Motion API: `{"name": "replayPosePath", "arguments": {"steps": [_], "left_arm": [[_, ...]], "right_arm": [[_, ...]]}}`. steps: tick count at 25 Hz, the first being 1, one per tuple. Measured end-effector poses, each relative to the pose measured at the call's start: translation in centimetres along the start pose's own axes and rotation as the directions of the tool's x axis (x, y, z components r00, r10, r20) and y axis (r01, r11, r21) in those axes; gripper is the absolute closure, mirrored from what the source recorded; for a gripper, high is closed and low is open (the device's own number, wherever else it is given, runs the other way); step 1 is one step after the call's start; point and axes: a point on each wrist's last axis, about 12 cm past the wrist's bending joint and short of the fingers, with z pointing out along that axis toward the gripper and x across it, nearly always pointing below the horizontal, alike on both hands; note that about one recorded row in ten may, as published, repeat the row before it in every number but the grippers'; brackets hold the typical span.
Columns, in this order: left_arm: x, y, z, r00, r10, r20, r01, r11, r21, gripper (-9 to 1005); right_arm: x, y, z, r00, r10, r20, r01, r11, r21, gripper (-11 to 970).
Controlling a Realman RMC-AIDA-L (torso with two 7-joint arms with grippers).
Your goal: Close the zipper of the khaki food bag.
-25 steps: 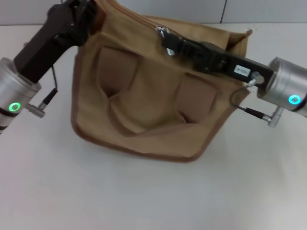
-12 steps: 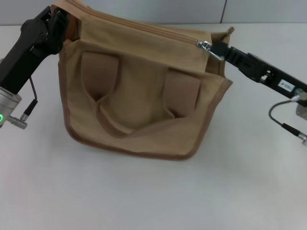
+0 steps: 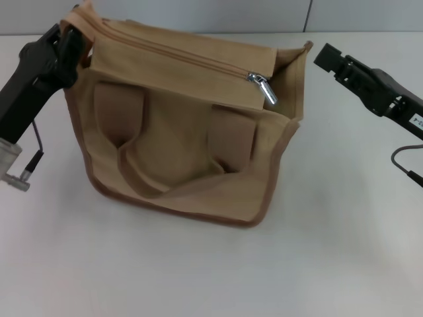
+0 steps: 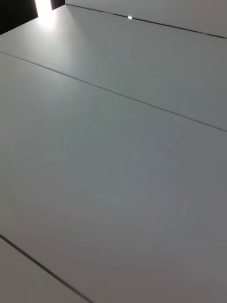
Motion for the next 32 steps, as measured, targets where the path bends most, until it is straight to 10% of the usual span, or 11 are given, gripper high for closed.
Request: {"name": "replayPosePath", "arguments": {"steps": [10,16,20,25,27,32], "left_arm": [[0.7,-0.9,-5.0,0.983,0.182,-0.035,-0.184,0.981,-0.067,859],[-0.2,-0.7,-10.2,0.975,0.220,-0.013,-0.215,0.938,-0.272,844],[-1.0,-1.2,-12.4,0.971,0.240,0.016,-0.221,0.919,-0.327,576],[-2.2,-2.8,-13.7,0.941,0.317,-0.115,-0.325,0.944,-0.055,355],[-1.8,-3.7,-13.1,0.913,0.328,-0.243,-0.282,0.937,0.208,298],[0.0,-4.1,-11.4,0.862,0.362,-0.354,-0.213,0.894,0.395,212]], "right_arm": [[0.3,0.9,-1.5,0.989,-0.137,0.056,0.138,0.990,-0.017,545],[0.6,1.3,-1.4,0.976,-0.202,0.076,0.205,0.978,-0.040,288],[0.9,2.2,-1.4,0.958,-0.272,0.087,0.281,0.953,-0.110,282],[2.1,3.8,-1.1,0.903,-0.424,0.075,0.428,0.863,-0.268,275],[3.2,4.2,-0.4,0.880,-0.475,0.019,0.449,0.815,-0.367,275],[5.9,4.3,1.4,0.833,-0.529,-0.162,0.378,0.759,-0.530,275]]}}
